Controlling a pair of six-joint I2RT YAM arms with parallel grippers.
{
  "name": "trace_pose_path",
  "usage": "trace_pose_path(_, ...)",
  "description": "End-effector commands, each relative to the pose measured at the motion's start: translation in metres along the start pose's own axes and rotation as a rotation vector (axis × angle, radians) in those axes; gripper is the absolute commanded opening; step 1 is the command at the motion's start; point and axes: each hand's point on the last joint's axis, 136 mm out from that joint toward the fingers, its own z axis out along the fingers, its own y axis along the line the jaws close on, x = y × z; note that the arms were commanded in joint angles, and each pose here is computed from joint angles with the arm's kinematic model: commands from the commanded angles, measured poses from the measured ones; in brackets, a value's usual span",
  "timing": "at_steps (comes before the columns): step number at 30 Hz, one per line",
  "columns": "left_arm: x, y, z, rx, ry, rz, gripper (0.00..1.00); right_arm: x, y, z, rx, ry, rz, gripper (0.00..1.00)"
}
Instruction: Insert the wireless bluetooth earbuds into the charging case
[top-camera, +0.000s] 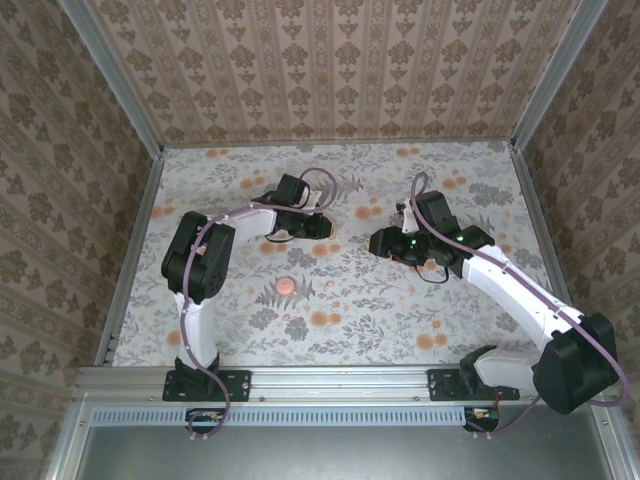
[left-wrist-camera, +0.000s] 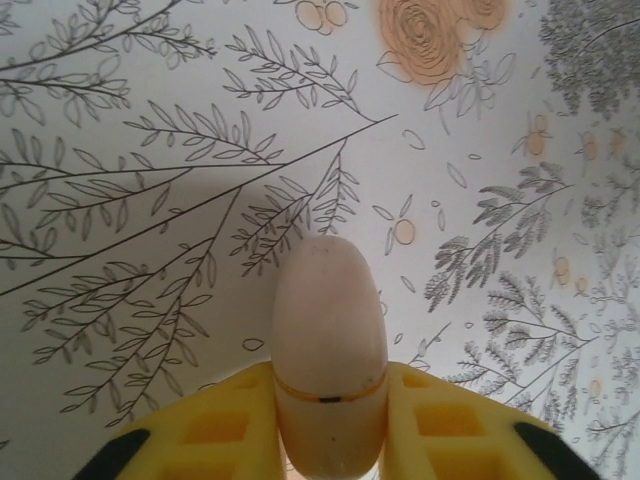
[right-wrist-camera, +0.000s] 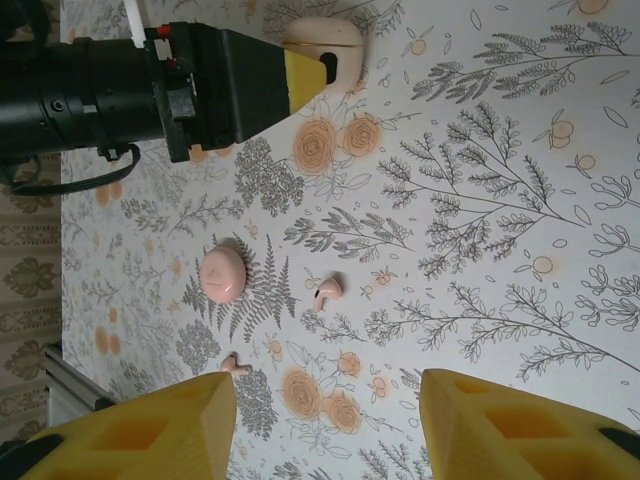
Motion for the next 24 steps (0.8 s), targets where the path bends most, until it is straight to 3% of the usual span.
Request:
trace_pose_path(1, 0.000, 0.014, -0.018, -0.104, 0.021, 0.034, 0.30, 0.003, -0.008, 0.004, 0.019, 0.009, 0.000, 0.54)
trace_pose_path(9, -0.014, 0.028, -0.079, -0.243, -0.055, 0.099, 0.43, 0.008, -0.007, 0.011, 0.075, 0.017, -0.057, 0.54)
trace_pose_path(14, -0.013, 0.056, -0.126, -0.331, -0.118, 0.043, 0.49, 0.017, 0.005, 0.023, 0.128, 0.070, -0.125, 0.54)
trace_pose_path(19, 0.013, 0.075, -0.162, -0.383, -0.153, -0.023, 0.51, 0.027, 0.025, 0.046, 0.159, 0.120, -0.179, 0.54)
trace_pose_path(24, 0.059, 0.104, -0.200, -0.436, -0.187, -0.154, 0.54, 0.044, 0.055, 0.078, 0.191, 0.202, -0.231, 0.54)
